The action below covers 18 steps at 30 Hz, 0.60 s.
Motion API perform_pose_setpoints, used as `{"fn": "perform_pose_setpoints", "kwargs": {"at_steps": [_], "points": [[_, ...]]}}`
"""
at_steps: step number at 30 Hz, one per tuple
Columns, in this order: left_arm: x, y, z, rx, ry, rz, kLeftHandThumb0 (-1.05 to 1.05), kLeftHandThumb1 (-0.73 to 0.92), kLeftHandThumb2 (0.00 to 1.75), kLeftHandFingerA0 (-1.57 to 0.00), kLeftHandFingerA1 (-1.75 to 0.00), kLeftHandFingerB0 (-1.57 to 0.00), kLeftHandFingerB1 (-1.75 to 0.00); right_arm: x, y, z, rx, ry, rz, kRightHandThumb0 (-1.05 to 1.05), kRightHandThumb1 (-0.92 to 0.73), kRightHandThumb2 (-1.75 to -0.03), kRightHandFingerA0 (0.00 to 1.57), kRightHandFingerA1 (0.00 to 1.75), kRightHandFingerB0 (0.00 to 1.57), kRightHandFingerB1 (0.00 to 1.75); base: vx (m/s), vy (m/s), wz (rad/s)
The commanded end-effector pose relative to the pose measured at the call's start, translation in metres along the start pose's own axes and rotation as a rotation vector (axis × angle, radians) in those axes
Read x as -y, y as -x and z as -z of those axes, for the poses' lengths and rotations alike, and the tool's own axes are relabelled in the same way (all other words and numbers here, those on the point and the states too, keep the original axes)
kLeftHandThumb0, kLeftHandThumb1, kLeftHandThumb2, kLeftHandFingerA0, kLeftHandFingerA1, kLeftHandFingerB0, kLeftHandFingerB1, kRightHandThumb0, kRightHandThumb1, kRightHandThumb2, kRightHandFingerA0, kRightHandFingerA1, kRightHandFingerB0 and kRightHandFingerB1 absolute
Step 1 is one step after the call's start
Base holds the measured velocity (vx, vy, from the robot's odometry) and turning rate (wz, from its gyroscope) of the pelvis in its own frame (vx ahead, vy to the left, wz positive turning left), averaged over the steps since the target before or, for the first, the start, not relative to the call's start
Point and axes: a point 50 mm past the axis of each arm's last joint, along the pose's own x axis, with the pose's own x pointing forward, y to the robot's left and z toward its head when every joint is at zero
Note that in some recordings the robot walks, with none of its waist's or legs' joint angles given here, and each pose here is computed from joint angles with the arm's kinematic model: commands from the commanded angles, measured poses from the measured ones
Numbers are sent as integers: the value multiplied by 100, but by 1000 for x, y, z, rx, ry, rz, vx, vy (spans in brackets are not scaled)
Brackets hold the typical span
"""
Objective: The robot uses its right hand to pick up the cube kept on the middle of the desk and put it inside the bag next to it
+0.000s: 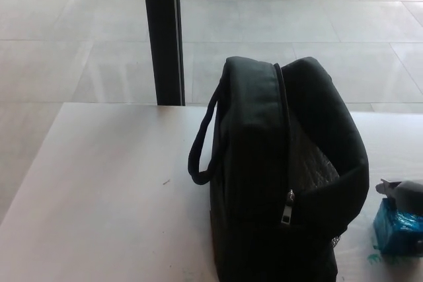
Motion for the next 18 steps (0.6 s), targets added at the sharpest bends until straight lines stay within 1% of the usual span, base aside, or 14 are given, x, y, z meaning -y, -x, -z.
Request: {"fn": "perform_pose_setpoints", "kwargs": {"at_steps": [1, 2, 3, 4, 5, 6, 7, 8, 9, 10, 11, 15, 16, 18], "points": [[-9, 5, -3, 14, 11, -20, -69, 70, 61, -18, -50, -21, -36, -41, 0, 1, 103, 233, 209, -29, -73, -60, 78, 171, 83, 84, 0, 0, 0], [-9, 5, -3, 10, 16, -22, -68, 70, 61, -18, -49, -21, -36, -42, 1, 3, 114, 248, 245, -30, -71, -60, 79, 175, 82, 96, 0, 0, 0], [-9, 4, -3, 11, 15, -23, -68, 70, 61, -18, -50, -21, -36, -43, 1, 3, 113, 256, 260, -31, -73, -61, 79, 175, 80, 96, 0, 0, 0], [-8, 4, -3, 10, 20, -24, -67, 69, 60, -18, -50, -21, -36, -44, 1, 5, 131, 264, 296, -28, -73, -62, 82, 175, 78, 113, 0, 0, 0], [-8, 4, -3, 10, 21, -22, -67, 71, 61, -16, -49, -21, -36, -45, 2, 6, 140, 265, 313, -29, -76, -63, 82, 175, 77, 119, 0, 0, 0], [-8, 4, -3, 11, 17, -19, -67, 70, 60, -18, -50, -20, -36, -46, 2, 6, 140, 262, 315, -29, -77, -64, 82, 175, 79, 111, 0, 0, 0], [-8, 4, -3, 12, 17, -20, -67, 70, 60, -18, -50, -20, -36, -46, 2, 6, 138, 263, 314, -29, -77, -64, 82, 175, 79, 111, 0, 0, 0], [-9, 4, -3, 13, 15, -21, -68, 69, 61, -18, -51, -21, -36, -47, 3, 7, 145, 263, 329, -29, -77, -65, 83, 175, 78, 119, 0, 0, 0], [-9, 4, -3, 10, 13, -24, -67, 69, 60, -18, -50, -21, -36, -48, 3, 7, 158, 259, 345, -36, -62, -100, 112, 133, 83, 111, 0, 0, 0], [-8, 4, -3, 9, 11, -26, -67, 70, 61, -18, -50, -22, -37, -49, 4, 7, 163, 235, 357, -27, -75, -71, 84, 175, 73, 142, 0, 0, 0], [-8, 4, -4, 12, 14, -21, -67, 71, 61, -18, -51, -21, -37, -49, 5, 8, 182, 216, 393, -24, -71, -79, 85, 175, 73, 151, 0, 0, 0], [-8, 4, -3, 10, 6, -25, -67, 71, 61, -19, -50, -22, -36, -46, 7, 12, 195, 149, 429, -21, -65, -89, 84, 175, 73, 150, 0, 0, 0], [-8, 4, -4, 10, 2, -23, -67, 71, 61, -19, -50, -21, -36, -43, 8, 13, 202, 132, 457, -20, -66, -90, 85, 175, 75, 146, 0, 0, 0], [-9, 5, -4, 9, 3, -25, -66, 71, 61, -18, -49, -21, -36, -35, 8, 14, 194, 89, 486, -18, -64, -91, 87, 174, 81, 116, 0, 0, 0]]}}
